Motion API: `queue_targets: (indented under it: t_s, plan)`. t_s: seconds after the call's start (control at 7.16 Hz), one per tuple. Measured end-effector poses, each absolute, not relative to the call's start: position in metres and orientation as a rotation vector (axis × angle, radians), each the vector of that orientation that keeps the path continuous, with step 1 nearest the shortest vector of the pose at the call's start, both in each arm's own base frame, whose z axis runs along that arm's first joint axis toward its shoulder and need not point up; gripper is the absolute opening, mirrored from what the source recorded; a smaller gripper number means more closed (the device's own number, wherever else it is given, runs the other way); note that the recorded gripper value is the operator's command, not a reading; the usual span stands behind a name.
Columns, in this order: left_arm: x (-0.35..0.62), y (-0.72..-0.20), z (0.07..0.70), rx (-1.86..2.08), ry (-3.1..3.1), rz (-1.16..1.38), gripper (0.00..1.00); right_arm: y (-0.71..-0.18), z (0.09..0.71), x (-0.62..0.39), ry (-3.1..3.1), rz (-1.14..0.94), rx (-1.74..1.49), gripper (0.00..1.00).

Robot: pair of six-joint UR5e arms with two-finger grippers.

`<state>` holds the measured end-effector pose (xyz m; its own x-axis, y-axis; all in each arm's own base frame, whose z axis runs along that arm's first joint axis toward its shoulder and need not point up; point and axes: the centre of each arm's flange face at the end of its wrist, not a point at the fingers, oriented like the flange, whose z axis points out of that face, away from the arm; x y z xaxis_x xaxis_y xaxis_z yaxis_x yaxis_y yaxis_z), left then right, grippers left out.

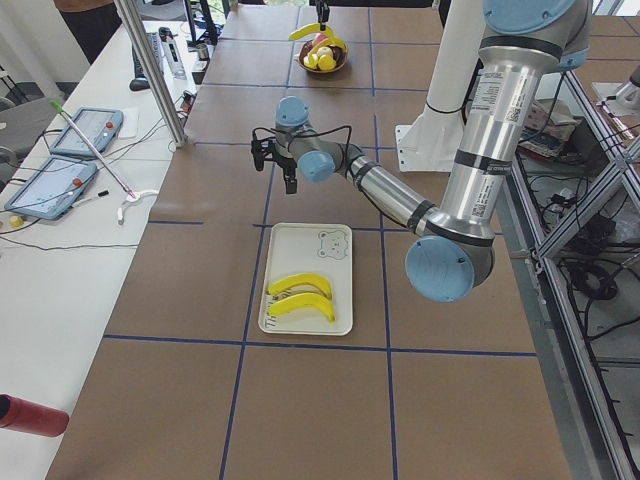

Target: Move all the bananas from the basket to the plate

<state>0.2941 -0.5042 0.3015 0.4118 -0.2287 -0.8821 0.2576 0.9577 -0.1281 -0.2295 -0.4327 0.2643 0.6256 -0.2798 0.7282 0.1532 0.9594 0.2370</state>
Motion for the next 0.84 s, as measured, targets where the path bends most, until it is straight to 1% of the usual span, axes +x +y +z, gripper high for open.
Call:
queue_targets:
  t_s: [0.42,0.84]
  plan:
    - [0.330,-0.500,0.229,0.001,1.239,-0.347,1.00,-0.395,0.186,-0.339,-0.883,-0.187,0.168,0.01]
    - [0.375,-0.461,0.193,0.016,1.466,-0.435,0.99,-0.368,0.146,-0.383,-0.900,-0.151,0.215,0.00]
